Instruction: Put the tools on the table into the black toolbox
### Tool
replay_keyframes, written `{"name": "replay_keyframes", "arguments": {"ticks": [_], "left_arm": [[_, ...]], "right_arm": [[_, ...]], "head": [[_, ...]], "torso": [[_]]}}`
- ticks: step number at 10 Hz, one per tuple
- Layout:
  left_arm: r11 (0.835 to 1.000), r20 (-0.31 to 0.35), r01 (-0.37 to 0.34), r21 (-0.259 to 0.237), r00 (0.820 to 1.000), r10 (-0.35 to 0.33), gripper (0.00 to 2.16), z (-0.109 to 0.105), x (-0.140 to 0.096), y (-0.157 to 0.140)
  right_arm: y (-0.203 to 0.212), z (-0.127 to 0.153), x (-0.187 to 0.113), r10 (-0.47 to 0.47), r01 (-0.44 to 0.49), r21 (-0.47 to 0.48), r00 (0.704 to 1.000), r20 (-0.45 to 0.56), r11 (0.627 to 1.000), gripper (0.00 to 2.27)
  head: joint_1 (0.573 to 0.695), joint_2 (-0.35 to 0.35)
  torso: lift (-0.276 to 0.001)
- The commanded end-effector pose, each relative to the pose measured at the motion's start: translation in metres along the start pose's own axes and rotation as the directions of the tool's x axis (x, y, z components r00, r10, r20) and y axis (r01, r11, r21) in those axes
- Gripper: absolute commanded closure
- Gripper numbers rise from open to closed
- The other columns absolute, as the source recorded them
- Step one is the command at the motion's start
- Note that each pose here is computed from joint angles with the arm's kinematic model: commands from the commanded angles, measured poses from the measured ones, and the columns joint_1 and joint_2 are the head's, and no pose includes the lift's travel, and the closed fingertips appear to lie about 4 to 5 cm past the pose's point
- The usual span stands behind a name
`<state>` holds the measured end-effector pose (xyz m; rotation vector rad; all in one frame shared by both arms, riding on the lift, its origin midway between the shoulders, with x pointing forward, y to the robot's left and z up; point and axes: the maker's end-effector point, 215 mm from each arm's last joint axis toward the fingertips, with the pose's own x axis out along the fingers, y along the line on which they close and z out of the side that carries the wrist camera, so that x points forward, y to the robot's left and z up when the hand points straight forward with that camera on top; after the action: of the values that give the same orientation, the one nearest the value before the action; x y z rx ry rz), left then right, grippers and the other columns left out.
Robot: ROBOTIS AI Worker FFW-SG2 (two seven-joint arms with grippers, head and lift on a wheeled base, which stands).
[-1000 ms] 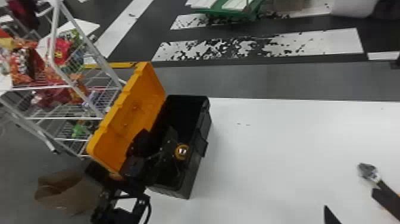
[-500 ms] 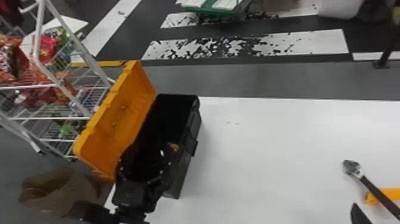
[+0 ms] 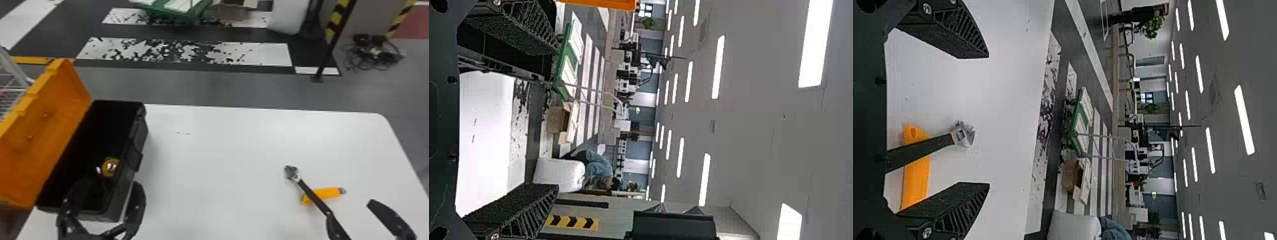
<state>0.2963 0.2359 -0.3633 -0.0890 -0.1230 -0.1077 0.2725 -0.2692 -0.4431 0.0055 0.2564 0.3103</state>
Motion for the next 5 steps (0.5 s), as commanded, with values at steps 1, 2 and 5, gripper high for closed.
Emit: {"name": "replay_keyframes", "arguments": {"ticks": [1, 2, 5], "left_arm": [[1.0, -0.021, 0.02, -0.001, 1.0, -0.02, 0.04, -0.011, -0.008, -0.01], [1.0, -0.036, 0.029, -0.008, 0.999, -0.029, 0.04, -0.018, -0.011, -0.015], [0.999, -0.049, 0.038, -0.015, 0.998, -0.039, 0.05, -0.024, -0.014, -0.02]], "right_arm": [[-0.023, -0.003, -0.011, -0.042, 0.042, -0.003, 0.999, -0.009, 0.999, 0.1], [-0.033, -0.007, -0.017, -0.053, 0.053, -0.007, 0.998, -0.02, 0.999, 0.1], [-0.048, -0.025, -0.021, -0.076, 0.077, 0.011, 0.994, -0.084, 0.997, 0.11]], "head": [[0.695, -0.049], [0.695, -0.111], [0.695, -0.205]], "torso": [[-0.039], [-0.039], [-0.039]]}}
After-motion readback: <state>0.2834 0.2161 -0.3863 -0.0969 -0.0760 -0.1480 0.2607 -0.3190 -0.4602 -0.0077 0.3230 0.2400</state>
